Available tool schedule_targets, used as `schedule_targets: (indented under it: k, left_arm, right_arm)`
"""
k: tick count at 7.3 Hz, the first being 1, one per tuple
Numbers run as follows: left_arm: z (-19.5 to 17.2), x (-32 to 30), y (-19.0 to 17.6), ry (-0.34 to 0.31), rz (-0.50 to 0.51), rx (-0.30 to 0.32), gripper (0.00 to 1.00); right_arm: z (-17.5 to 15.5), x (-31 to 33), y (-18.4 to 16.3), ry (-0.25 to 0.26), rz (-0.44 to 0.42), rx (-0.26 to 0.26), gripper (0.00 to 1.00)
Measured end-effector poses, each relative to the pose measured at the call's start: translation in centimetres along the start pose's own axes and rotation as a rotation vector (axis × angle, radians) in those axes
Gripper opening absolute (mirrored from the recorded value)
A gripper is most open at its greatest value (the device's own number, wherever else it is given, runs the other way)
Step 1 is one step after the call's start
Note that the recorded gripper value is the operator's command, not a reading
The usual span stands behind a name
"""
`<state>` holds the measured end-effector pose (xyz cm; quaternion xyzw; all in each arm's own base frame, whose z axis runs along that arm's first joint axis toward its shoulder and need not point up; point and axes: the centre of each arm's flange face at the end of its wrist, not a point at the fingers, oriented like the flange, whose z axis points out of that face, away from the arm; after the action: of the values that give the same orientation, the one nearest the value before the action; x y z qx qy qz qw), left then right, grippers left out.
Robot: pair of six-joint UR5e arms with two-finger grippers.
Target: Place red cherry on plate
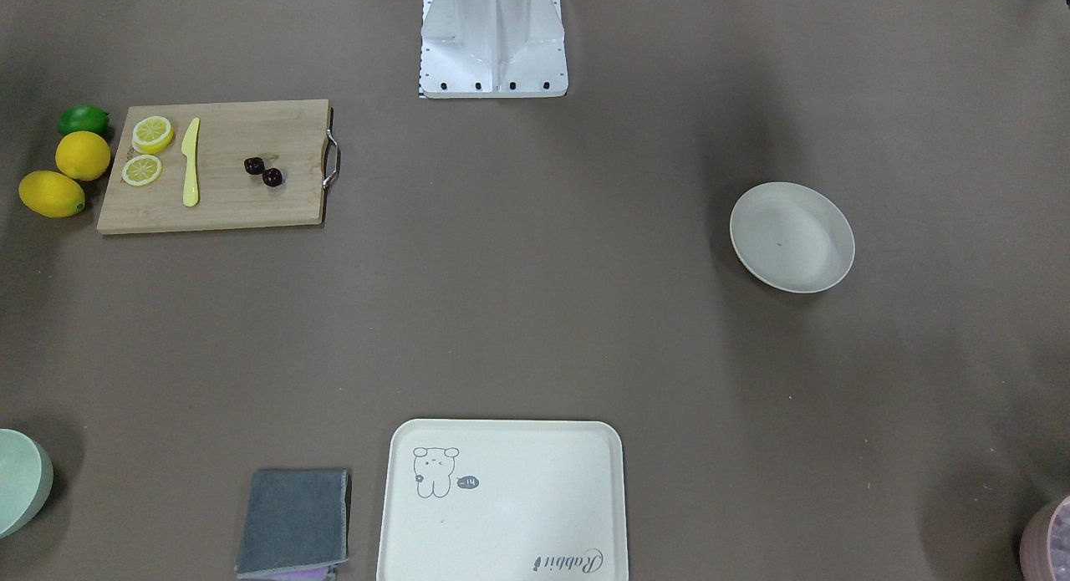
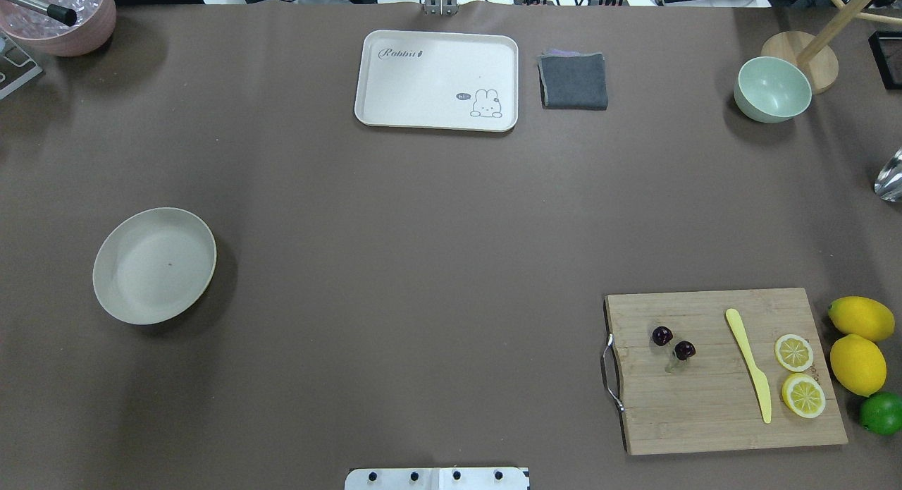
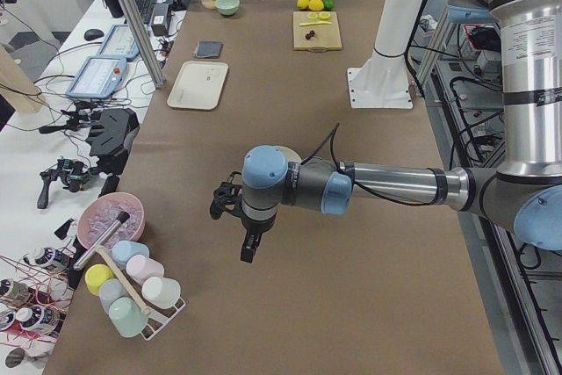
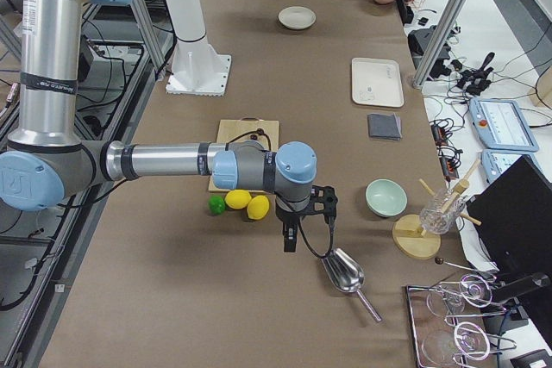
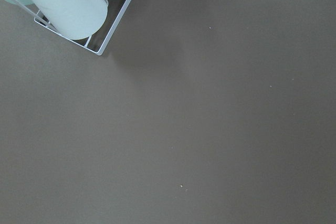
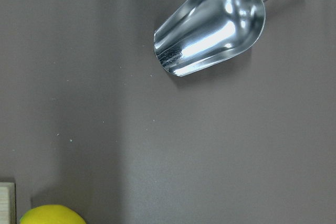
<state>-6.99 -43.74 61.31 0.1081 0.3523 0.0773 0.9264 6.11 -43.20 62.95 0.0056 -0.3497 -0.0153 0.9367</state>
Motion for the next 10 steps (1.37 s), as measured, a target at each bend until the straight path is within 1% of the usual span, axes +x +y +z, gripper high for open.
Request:
schedule_targets:
  k: [4, 7, 10]
  left_arm:
    - [-0.1, 0.3, -0.6, 0.005, 0.014, 0.009, 0.98]
    - [0.0, 0.5, -0.9, -0.004, 0.065, 0.059, 0.98]
    - [0.2, 0.2, -1.3, 0.0, 0.068, 0.067, 0.98]
  right_arm:
    - [-0.1, -0.1, -0.2, -0.001, -0.002, 0.003, 1.0]
    - [-0.2, -0.2, -0.2, -0.002, -0.003, 0.005, 1.0]
    - [-0.4, -0.4, -0.4, -0.002, -0.006, 0.009, 1.0]
